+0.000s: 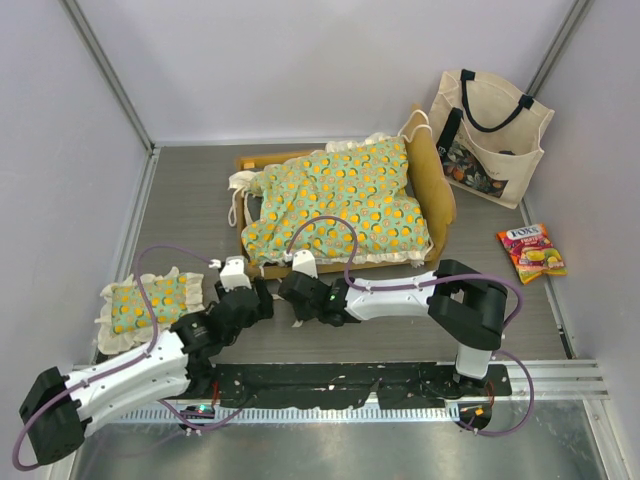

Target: Set up the pet bed

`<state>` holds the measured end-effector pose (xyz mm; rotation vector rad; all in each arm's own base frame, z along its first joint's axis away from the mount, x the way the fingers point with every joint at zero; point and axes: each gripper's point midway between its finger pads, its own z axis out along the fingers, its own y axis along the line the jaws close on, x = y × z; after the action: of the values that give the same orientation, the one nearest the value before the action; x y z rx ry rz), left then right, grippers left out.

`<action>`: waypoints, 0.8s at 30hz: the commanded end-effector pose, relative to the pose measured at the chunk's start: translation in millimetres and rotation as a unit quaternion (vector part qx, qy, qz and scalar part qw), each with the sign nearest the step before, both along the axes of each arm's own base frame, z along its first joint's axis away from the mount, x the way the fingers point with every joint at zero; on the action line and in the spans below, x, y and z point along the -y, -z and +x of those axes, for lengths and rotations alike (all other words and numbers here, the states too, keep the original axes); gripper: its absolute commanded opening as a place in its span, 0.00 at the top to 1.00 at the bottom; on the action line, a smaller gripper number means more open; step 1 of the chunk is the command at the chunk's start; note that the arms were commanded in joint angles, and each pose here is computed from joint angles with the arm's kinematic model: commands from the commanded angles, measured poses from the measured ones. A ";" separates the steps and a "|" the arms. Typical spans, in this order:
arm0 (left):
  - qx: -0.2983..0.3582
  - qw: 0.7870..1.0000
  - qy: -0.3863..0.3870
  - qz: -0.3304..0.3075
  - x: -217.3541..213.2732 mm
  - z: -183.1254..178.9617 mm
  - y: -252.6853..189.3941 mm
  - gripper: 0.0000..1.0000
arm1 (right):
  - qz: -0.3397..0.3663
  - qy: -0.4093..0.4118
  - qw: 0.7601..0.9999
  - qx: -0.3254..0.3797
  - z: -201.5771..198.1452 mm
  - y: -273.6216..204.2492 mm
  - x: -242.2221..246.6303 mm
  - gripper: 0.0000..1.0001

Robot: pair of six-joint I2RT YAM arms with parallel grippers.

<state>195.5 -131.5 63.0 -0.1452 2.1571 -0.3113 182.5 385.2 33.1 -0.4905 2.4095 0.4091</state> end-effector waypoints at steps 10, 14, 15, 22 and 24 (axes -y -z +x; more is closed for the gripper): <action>-0.005 0.999 0.009 0.037 10.7 12.2 5.1 0.36 | 0.040 -0.003 0.999 0.004 2.5 -17.7 -9.2 0.99; 0.014 0.998 0.020 0.050 15.1 20.1 2.9 0.39 | 0.045 -0.004 0.999 0.001 0.8 -16.9 -8.4 0.99; 0.014 0.998 0.023 0.052 17.0 21.5 1.8 0.39 | 0.044 -0.004 0.999 0.001 1.2 -16.4 -7.6 0.99; -0.010 0.997 0.033 0.072 23.1 21.9 14.5 0.44 | 0.049 -0.007 0.999 0.000 0.7 -19.0 -9.9 0.99; -0.015 0.996 0.030 0.081 22.3 23.0 17.3 0.45 | 0.049 -0.008 0.999 -0.002 0.0 -18.6 -10.3 0.99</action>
<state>203.3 -140.1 28.1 0.0283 2.2668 -0.1386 177.8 385.6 26.8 -0.5031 2.4305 0.4498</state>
